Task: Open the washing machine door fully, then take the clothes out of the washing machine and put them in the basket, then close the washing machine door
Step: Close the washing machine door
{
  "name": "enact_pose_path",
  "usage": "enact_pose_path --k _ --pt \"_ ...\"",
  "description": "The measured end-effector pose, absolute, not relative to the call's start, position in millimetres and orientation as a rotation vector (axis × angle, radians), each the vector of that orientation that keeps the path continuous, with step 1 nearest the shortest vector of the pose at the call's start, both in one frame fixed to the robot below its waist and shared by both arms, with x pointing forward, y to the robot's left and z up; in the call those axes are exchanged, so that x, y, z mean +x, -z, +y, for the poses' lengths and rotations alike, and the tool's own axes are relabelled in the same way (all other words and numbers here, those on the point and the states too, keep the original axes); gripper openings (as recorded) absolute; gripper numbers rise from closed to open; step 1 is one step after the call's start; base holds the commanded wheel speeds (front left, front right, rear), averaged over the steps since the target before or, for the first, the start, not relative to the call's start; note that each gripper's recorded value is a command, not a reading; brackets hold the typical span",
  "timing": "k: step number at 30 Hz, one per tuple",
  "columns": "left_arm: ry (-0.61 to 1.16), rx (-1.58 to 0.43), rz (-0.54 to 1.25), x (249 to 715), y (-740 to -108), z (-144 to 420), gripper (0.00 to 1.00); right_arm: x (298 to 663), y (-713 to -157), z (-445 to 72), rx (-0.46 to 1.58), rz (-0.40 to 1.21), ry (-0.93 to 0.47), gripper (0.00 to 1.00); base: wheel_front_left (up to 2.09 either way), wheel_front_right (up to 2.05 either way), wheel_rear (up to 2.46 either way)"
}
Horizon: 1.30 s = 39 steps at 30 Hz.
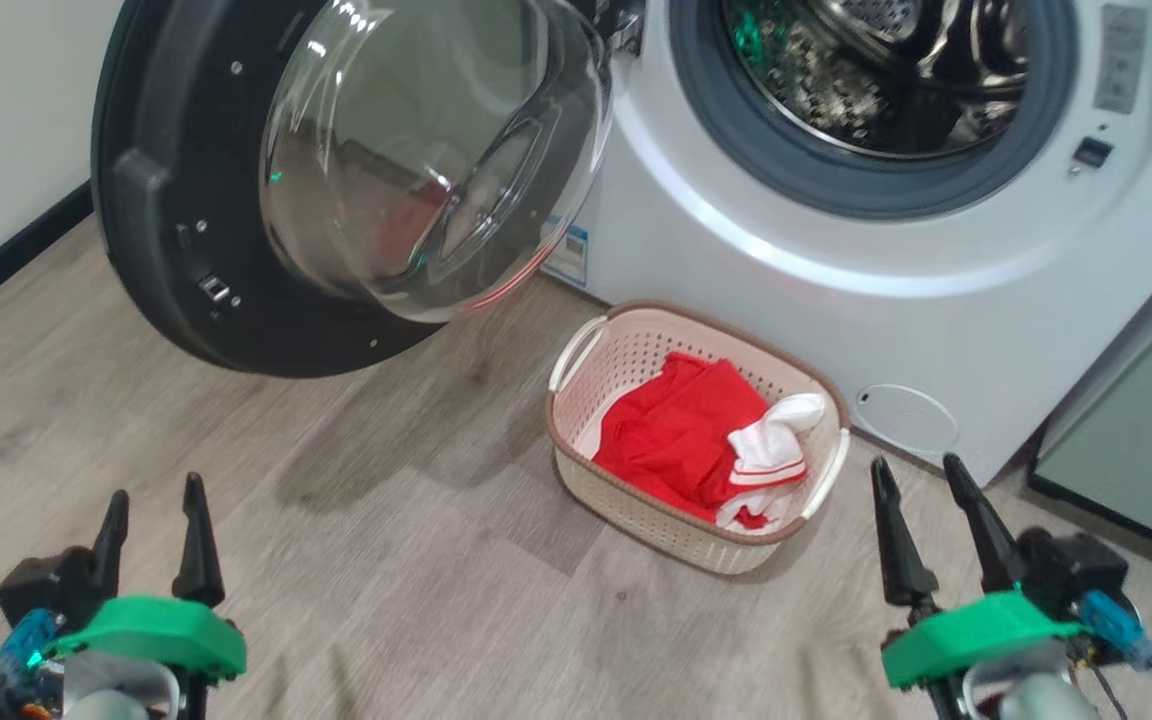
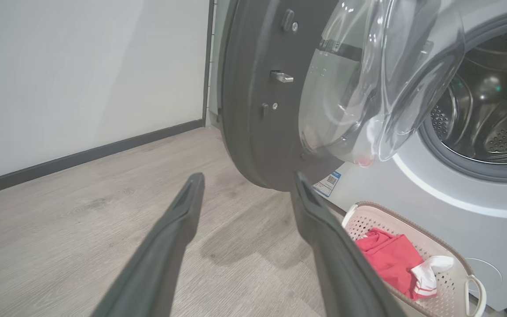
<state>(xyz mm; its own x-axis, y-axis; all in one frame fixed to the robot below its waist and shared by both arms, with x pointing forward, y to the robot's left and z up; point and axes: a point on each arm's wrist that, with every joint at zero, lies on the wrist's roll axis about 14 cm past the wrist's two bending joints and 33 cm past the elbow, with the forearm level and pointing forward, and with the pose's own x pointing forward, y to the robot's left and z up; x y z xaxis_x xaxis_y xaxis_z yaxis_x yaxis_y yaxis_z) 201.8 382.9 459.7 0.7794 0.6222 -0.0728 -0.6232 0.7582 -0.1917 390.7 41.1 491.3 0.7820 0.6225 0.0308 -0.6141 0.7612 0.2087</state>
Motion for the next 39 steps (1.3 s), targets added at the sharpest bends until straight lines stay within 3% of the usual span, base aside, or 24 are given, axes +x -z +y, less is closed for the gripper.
enact_pose_path --k 8,9,10,11,22,33,39 --pt "-0.722 -0.215 -0.012 195 -463 390 1.0 392 -488 54 0.22 0.056 -0.708 1.0 0.0 0.0 0.0" --pt "-0.725 -0.219 -0.014 195 -463 390 0.7 392 -488 54 0.22 0.056 -0.709 1.0 0.0 0.0 0.0" --pt "-0.728 -0.232 -0.019 194 -463 390 0.09 391 -488 54 0.22 0.056 -0.71 1.0 0.0 0.0 0.0" --pt "-0.735 -0.253 -0.027 194 -462 390 0.0 391 -488 54 0.22 0.056 -0.71 1.0 0.0 0.0 0.0" --pt "-0.864 -0.492 -0.184 171 -483 450 0.0 394 -490 41 0.223 0.049 -0.668 1.0 0.0 0.0 0.0" --pt "-0.93 -1.082 -0.483 171 -529 540 0.0 390 -478 12 0.223 0.075 -0.592 1.0 0.0 0.0 0.0" --pt "-0.878 -1.352 -0.458 195 -541 559 0.0 392 -475 -4 0.219 0.078 -0.55 1.0 0.0 0.0 0.0"
